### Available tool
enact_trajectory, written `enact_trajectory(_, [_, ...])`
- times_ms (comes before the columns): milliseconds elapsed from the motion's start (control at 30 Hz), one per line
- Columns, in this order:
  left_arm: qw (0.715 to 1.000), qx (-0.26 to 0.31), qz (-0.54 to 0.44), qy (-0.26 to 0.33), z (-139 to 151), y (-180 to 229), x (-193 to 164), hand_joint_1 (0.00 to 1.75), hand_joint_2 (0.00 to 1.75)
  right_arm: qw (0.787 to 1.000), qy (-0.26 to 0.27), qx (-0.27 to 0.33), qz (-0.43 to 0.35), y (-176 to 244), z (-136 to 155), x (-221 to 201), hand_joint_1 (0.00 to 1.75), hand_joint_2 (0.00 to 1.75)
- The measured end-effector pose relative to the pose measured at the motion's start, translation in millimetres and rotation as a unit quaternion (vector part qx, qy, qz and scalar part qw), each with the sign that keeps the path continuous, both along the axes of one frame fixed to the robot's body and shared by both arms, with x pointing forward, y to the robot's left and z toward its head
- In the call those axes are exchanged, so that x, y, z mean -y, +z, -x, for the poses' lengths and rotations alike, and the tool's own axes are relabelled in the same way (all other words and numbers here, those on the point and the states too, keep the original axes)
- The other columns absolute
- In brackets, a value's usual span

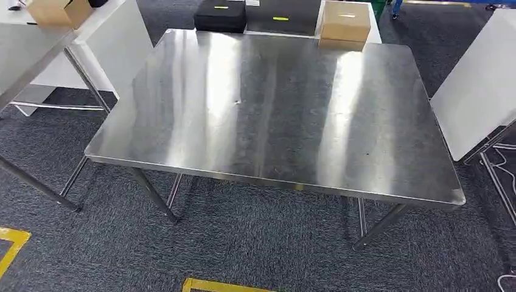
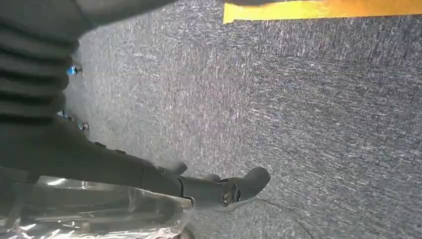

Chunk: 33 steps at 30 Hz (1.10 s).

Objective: Take the parts from the cabinet and place them on the table.

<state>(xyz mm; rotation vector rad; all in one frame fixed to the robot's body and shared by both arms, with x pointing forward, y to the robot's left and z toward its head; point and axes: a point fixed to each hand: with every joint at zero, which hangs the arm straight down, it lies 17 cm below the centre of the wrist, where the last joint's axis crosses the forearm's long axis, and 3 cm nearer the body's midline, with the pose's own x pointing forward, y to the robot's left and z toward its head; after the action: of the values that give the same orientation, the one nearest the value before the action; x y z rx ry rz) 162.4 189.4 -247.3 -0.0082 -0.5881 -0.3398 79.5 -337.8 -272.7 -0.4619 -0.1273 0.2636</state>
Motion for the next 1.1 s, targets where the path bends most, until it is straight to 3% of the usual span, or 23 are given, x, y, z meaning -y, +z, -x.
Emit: enact_trajectory(1100, [1.0, -0.001, -0.003, 0.0, 1.4, -0.5, -0.1, 0.0, 0.0, 1.0, 0.0, -0.003, -0.005, -0.6, 0.3, -1.9, 0.0, 0.0])
